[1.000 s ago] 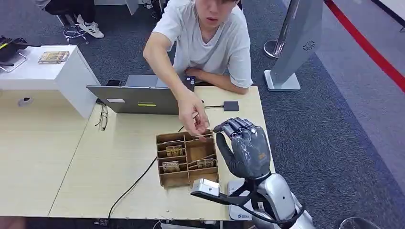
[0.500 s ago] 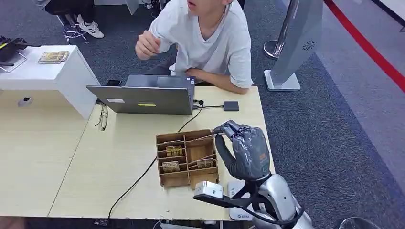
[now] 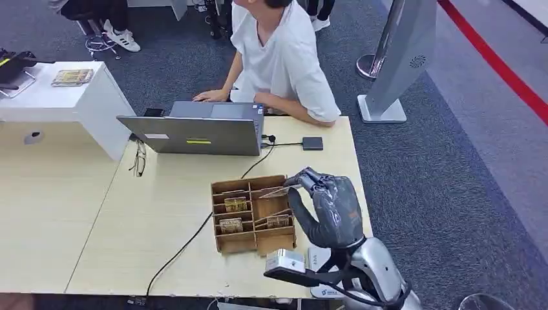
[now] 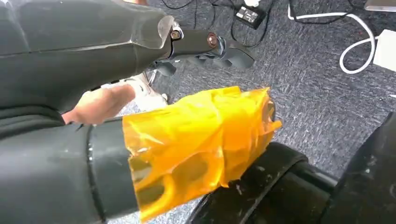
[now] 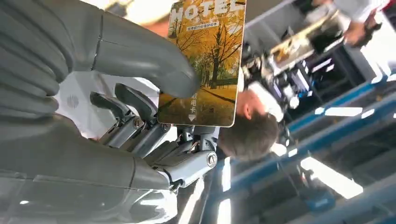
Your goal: Pass the card to the sensor for recognition and then transmit it.
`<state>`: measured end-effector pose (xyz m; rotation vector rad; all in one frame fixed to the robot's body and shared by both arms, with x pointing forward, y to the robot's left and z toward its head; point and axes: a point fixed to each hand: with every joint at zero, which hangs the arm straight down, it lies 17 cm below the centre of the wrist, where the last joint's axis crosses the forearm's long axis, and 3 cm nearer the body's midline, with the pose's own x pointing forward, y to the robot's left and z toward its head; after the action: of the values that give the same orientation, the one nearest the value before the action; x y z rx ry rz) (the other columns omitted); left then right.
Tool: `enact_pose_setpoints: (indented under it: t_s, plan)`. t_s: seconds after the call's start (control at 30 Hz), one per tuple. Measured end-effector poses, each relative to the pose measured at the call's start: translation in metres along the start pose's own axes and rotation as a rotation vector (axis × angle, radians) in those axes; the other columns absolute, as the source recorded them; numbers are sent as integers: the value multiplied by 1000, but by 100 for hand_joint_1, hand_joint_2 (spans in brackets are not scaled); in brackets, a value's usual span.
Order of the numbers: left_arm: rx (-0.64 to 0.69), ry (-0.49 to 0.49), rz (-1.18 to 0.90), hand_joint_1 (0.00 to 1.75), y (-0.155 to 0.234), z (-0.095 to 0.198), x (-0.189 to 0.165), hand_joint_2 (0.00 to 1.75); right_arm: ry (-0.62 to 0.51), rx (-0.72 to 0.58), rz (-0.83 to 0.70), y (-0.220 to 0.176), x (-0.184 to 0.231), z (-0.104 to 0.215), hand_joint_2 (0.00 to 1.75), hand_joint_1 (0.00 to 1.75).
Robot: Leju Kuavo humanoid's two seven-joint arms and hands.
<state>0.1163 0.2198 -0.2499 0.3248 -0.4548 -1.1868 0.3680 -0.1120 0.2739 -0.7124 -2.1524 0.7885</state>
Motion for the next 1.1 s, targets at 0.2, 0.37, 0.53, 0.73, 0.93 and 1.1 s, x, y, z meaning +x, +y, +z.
enact_pose_setpoints:
  t_s: [0.2, 0.37, 0.53, 0.73, 0.93, 1.1]
  plan:
    - [-1, 4, 7, 0, -1, 1, -1, 0, 23, 61, -88, 13, -2, 7, 175, 175]
    - [3, 12, 21, 0, 1, 1, -4, 0, 78, 137, -163, 30, -13, 22, 175, 175]
    - [3, 15, 25, 0, 0, 2, -7, 0, 168, 216, -217, 53, -36, 46, 175, 175]
    - [7, 25, 34, 0, -1, 3, -11, 0, 277, 298, -245, 76, -62, 76, 175, 175]
    - [6, 35, 46, 0, -3, 4, -15, 0, 366, 353, -248, 93, -80, 99, 175, 175]
    - [8, 39, 55, 0, -3, 5, -16, 0, 422, 384, -246, 101, -93, 114, 175, 175]
